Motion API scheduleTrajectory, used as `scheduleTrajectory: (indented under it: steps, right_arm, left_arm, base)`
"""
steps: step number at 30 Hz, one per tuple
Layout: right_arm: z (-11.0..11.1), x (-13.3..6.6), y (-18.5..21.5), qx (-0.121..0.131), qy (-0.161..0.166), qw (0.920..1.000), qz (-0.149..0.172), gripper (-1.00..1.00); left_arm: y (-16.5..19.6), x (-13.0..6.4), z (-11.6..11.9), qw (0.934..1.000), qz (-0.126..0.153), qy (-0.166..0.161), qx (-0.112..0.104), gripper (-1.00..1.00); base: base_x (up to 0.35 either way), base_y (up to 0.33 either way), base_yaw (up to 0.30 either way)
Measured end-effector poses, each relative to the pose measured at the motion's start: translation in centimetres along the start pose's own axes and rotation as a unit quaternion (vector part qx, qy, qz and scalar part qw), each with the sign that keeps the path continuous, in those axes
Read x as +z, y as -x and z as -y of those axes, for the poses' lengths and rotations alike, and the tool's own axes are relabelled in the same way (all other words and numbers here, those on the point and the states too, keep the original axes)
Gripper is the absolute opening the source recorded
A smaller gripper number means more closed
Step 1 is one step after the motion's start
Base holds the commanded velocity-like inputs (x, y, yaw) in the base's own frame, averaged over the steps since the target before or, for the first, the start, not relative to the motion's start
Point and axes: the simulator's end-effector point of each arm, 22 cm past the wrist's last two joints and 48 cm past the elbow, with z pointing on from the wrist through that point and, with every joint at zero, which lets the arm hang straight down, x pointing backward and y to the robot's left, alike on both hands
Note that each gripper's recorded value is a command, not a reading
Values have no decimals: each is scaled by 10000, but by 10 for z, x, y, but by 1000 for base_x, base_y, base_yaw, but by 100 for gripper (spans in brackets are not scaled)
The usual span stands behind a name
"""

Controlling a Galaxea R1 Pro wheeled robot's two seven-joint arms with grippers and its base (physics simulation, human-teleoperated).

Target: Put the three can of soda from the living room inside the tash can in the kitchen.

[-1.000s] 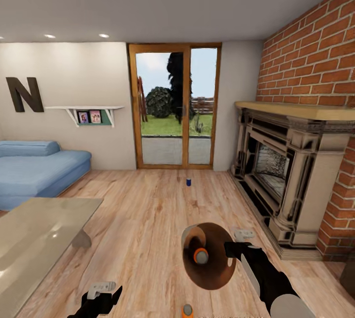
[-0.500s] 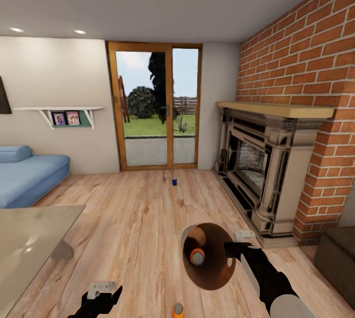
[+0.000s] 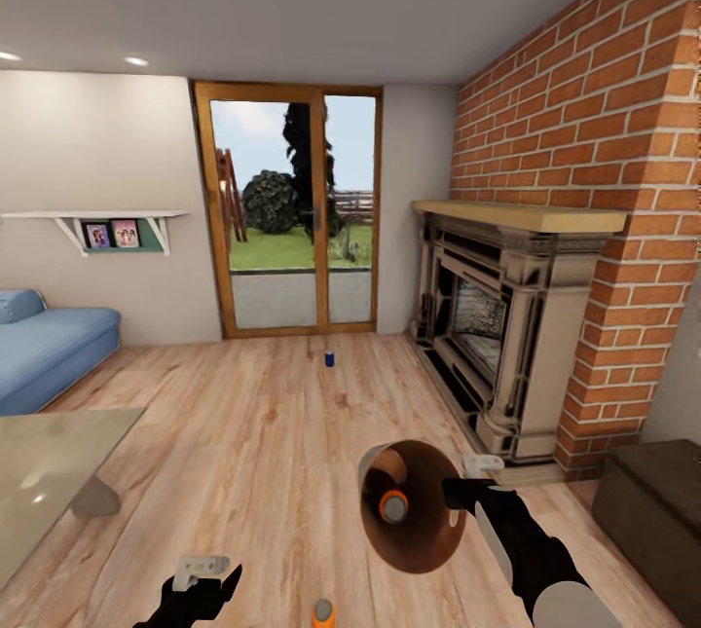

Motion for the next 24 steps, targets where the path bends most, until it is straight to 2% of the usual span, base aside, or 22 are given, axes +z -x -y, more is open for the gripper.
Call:
scheduleTrajectory:
  steps: [8, 17, 24]
  right_arm:
    - [1, 0, 0, 8, -7, 10000, -4, -100]
    - [2, 0, 0, 1, -17, 10000, 4, -100]
    - [3, 0, 0, 10, -26, 10000, 1, -100]
  left_arm:
    - [0, 0, 0, 10000, 4, 3, -4, 100]
    - [0, 0, 0, 10000, -4, -6, 11, 100]
    - [0, 0, 0, 10000, 2, 0, 4, 100]
  base:
    - [0, -167, 0]
    - [0, -254, 0]
    - [30, -87, 0]
